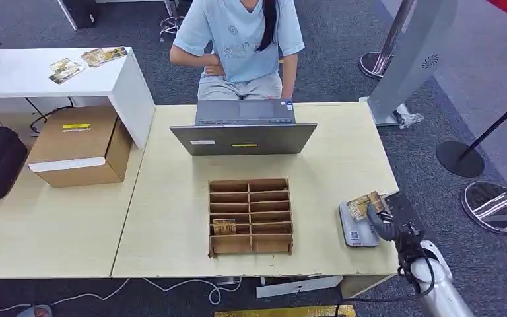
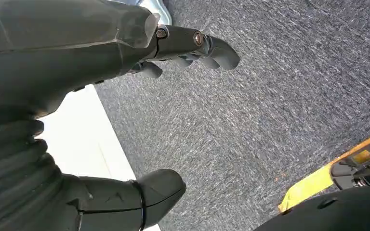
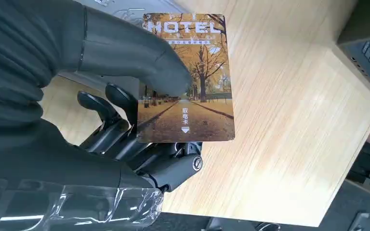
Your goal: Pass the card to the sensor for recognition and then transmit it.
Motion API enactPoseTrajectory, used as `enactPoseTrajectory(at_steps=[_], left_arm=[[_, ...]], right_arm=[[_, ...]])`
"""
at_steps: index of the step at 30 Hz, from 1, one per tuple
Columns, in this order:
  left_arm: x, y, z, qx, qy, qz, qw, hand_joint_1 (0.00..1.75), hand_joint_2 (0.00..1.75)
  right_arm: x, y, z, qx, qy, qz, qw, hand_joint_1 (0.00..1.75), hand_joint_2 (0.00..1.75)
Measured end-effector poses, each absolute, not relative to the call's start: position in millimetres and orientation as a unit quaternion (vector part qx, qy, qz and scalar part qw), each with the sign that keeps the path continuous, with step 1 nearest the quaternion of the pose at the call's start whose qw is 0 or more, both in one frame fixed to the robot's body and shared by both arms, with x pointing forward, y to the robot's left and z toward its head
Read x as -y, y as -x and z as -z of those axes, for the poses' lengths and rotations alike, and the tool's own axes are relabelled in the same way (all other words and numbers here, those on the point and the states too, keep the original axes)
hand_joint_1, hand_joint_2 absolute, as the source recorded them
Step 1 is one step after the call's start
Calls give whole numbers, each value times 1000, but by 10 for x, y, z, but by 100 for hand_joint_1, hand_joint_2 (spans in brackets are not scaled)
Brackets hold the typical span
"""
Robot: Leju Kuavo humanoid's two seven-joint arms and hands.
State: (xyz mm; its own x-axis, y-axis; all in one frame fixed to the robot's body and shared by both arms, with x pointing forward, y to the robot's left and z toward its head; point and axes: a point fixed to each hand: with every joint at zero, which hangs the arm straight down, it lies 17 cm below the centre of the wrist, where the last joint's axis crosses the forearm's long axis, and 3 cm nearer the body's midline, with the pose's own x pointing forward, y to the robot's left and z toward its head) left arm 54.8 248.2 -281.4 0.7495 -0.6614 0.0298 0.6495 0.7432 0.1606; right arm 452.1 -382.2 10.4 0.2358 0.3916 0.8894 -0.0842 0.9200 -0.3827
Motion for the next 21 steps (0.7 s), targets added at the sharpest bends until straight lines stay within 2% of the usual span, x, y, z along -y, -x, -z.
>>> enactPoseTrajectory(at_steps=[21], left_arm=[[-2478, -537, 2815, 42, -69, 351, 933, 0, 175]], right_arm=[[3834, -4503, -65, 597, 127, -152, 777, 175, 175]])
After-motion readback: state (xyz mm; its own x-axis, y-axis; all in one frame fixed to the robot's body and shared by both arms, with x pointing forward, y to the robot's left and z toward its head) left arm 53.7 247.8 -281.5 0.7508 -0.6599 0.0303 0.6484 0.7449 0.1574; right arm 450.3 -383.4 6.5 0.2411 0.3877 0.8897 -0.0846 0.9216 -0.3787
